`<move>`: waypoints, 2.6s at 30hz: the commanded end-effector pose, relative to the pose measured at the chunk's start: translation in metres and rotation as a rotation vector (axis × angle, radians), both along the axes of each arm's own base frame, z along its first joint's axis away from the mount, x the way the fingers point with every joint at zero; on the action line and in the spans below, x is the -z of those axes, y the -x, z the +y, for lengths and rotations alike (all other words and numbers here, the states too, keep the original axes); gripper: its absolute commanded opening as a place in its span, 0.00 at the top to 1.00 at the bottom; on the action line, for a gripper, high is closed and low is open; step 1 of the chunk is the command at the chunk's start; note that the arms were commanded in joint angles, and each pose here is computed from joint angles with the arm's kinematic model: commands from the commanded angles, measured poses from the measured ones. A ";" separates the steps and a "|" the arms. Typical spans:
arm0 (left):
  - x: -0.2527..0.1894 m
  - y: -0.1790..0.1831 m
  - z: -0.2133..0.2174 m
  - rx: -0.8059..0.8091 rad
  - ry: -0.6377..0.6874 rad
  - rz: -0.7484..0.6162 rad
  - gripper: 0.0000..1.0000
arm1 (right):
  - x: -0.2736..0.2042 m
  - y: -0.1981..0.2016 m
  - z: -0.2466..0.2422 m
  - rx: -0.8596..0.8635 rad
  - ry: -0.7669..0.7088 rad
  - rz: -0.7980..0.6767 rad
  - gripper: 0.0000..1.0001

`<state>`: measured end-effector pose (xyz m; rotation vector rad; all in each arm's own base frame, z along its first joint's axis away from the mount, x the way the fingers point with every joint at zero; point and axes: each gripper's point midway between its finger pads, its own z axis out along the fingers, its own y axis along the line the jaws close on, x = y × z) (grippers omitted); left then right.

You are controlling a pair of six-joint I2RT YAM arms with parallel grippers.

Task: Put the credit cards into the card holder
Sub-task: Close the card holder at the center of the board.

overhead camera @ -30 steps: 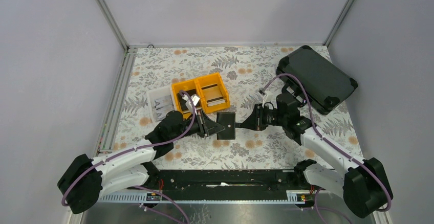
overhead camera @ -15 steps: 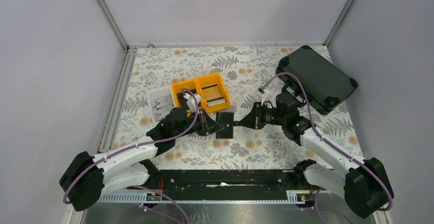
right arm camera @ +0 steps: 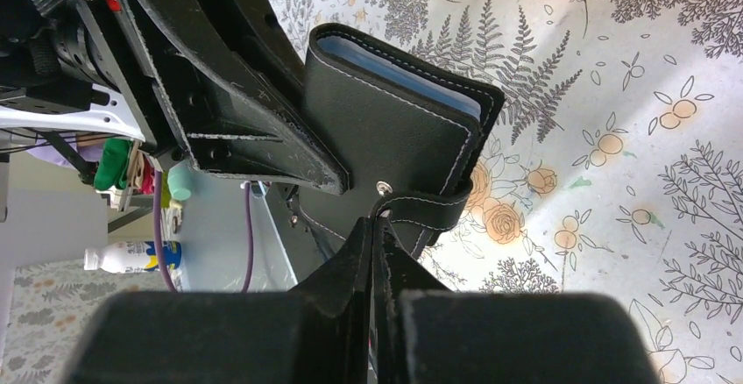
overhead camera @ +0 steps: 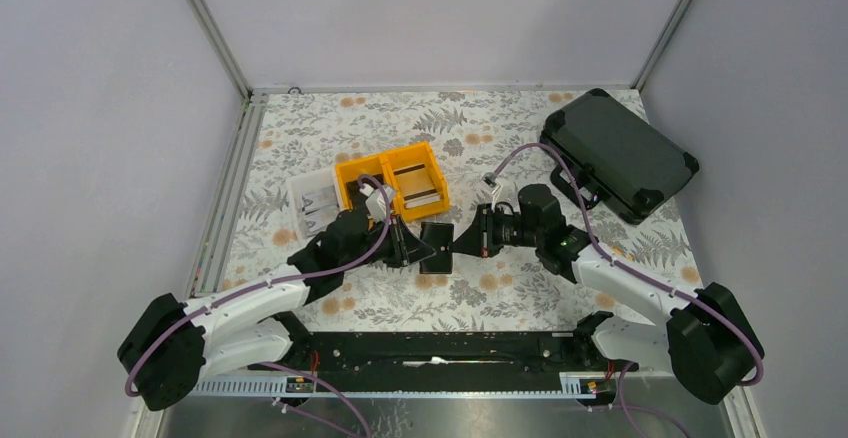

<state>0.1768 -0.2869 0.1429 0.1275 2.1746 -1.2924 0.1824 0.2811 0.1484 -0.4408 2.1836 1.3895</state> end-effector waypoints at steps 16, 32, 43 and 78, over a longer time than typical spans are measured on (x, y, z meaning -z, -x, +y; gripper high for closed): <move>-0.034 -0.014 -0.014 -0.007 0.085 -0.070 1.00 | -0.006 -0.012 0.020 0.014 0.052 -0.066 1.00; -0.036 -0.014 -0.016 0.002 0.094 -0.069 1.00 | 0.012 -0.009 0.029 -0.007 0.129 -0.059 1.00; -0.036 -0.013 -0.019 0.016 0.098 -0.066 1.00 | 0.018 -0.011 0.040 -0.029 0.150 -0.053 1.00; -0.045 -0.004 -0.028 0.072 0.217 -0.068 1.00 | 0.041 0.007 0.108 -0.185 0.076 0.015 1.00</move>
